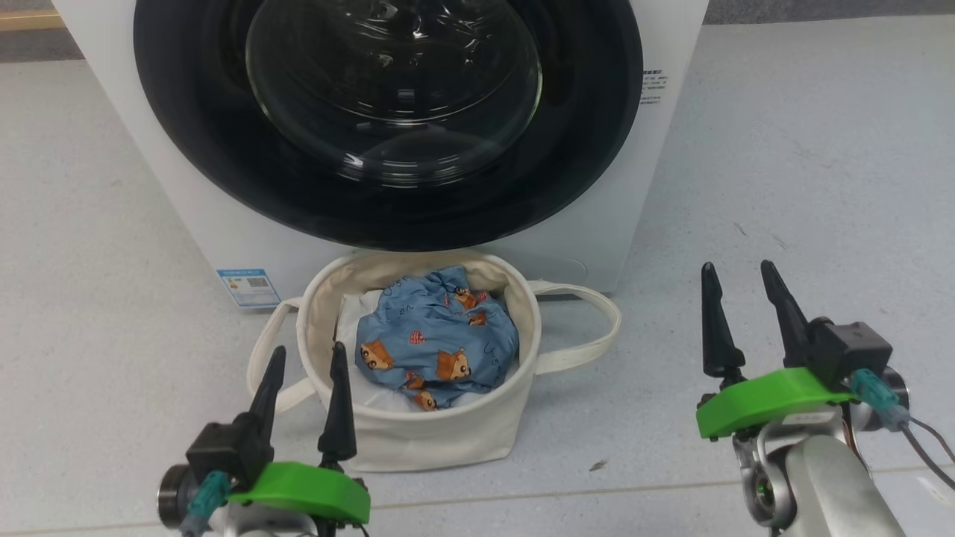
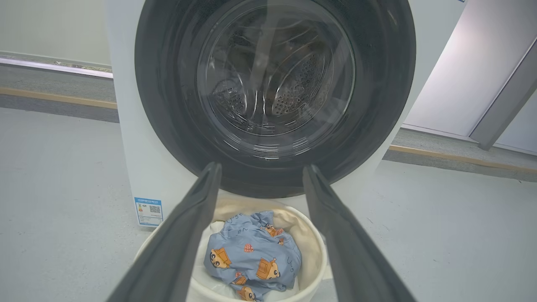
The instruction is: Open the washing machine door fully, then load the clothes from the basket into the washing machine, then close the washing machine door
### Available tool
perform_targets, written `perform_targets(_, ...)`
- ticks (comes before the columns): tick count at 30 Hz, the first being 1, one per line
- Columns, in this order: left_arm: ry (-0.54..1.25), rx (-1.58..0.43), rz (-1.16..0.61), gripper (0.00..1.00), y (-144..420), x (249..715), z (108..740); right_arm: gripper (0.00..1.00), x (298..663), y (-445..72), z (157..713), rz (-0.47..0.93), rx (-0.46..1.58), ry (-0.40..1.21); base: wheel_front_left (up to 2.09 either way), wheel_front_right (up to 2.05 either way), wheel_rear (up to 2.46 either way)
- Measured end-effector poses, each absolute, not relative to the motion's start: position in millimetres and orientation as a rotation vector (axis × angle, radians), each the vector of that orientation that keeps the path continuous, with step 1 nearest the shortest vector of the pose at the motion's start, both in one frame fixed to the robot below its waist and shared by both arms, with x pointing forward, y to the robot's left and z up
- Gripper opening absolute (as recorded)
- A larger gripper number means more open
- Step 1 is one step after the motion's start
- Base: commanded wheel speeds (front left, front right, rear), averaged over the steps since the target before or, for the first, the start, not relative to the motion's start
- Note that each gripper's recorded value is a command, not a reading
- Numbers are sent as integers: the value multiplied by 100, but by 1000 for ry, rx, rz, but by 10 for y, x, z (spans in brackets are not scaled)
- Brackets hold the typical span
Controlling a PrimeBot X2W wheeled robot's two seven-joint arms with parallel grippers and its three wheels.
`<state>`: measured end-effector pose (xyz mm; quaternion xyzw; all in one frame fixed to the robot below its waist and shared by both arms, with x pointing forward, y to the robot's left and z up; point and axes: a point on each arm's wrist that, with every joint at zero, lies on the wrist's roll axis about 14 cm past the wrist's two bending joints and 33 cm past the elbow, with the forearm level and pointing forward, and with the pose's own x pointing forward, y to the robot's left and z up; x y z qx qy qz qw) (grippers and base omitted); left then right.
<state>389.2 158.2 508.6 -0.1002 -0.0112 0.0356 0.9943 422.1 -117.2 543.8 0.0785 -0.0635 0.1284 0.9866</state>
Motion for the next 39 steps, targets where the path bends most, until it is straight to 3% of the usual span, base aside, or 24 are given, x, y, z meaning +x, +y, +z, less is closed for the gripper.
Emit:
perform_targets(20, -137, 24, 31, 100, 1438, 3934, 5280, 100, 4198, -1107, 5448, 283, -51, -180, 0, 0, 0)
perform_targets(39, -67, -60, 41, 100, 1491, 3912, 5090, 100, 4209, -1121, 5521, 276, -24, -196, 0, 0, 0)
